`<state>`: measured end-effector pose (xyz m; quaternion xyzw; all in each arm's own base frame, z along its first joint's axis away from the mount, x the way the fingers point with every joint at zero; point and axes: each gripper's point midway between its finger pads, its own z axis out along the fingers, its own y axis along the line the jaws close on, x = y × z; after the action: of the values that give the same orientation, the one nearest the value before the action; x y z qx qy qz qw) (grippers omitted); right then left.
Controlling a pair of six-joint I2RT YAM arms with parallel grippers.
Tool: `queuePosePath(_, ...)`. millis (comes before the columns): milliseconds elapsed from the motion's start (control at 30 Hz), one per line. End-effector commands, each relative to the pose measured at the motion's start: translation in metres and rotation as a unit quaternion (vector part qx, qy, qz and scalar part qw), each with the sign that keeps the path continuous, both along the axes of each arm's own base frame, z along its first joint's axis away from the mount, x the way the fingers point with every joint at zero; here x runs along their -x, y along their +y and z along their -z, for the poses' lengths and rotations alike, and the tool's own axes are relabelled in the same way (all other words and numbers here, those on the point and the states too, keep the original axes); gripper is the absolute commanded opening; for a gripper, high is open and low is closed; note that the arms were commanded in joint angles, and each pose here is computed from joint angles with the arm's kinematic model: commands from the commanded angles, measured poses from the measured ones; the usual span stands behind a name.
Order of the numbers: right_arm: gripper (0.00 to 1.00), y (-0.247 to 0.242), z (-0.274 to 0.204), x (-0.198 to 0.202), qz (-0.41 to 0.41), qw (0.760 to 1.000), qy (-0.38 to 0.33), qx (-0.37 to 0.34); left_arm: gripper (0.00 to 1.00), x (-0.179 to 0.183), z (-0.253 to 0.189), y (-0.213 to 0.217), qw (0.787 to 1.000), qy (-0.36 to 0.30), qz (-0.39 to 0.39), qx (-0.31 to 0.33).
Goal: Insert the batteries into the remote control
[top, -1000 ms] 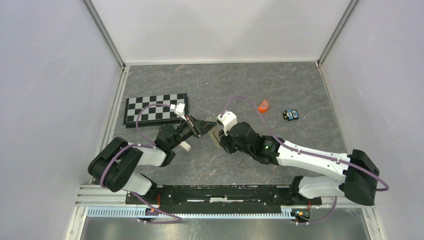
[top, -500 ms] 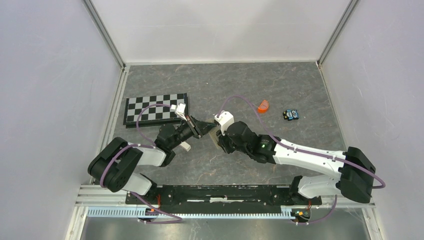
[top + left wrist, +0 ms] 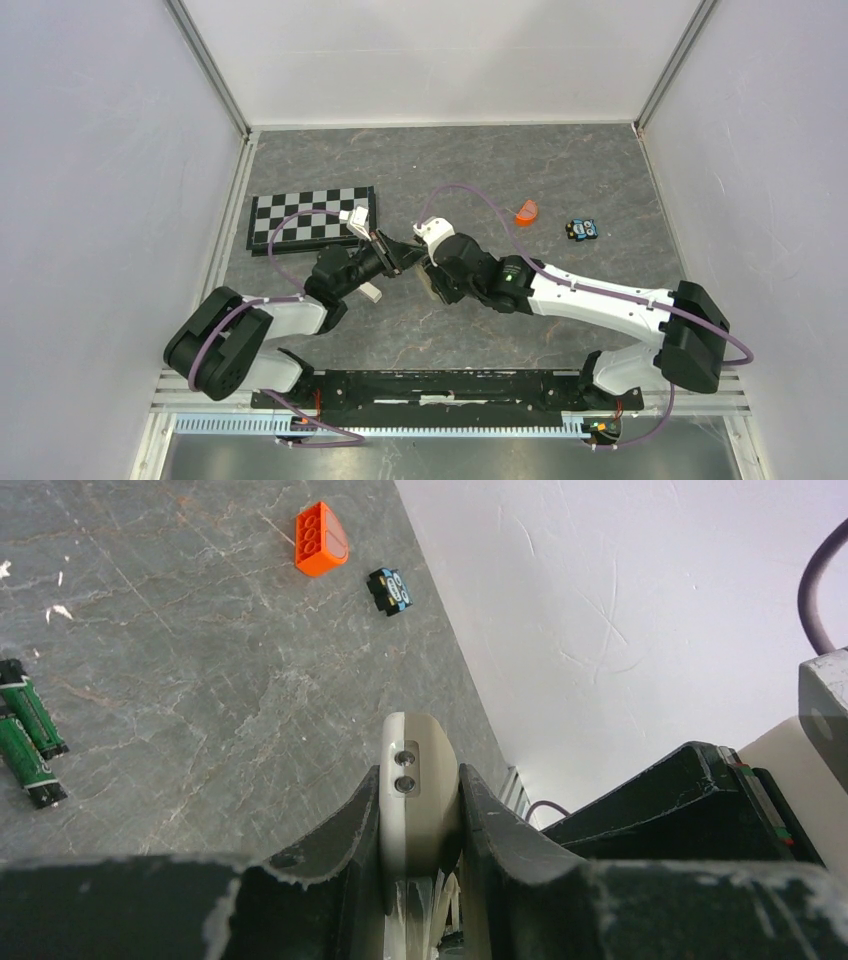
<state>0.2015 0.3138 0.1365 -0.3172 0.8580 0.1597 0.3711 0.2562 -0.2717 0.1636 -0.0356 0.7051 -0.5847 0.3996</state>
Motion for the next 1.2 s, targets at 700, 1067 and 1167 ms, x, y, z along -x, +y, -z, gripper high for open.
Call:
queuePosePath(700, 0.64, 0.016, -0.037, -0.004, 0.026, 0.997, 0.017, -0.065, 0.02, 0.007, -0.039, -0.010, 0.995, 0.070, 0.035, 0.058)
queuePosePath(1067, 0.92, 0.005, -0.094, -0.002, 0.056, 0.974, -0.017, -0.217, 0.02, 0.005, -0.045, -0.006, 0.994, 0.076, 0.029, 0.071)
queuePosePath(1167, 0.96, -0.021, -0.090, -0.009, 0.144, 0.958, 0.005, -0.249, 0.02, 0.005, -0.051, -0.006, 0.991, 0.090, 0.030, 0.092)
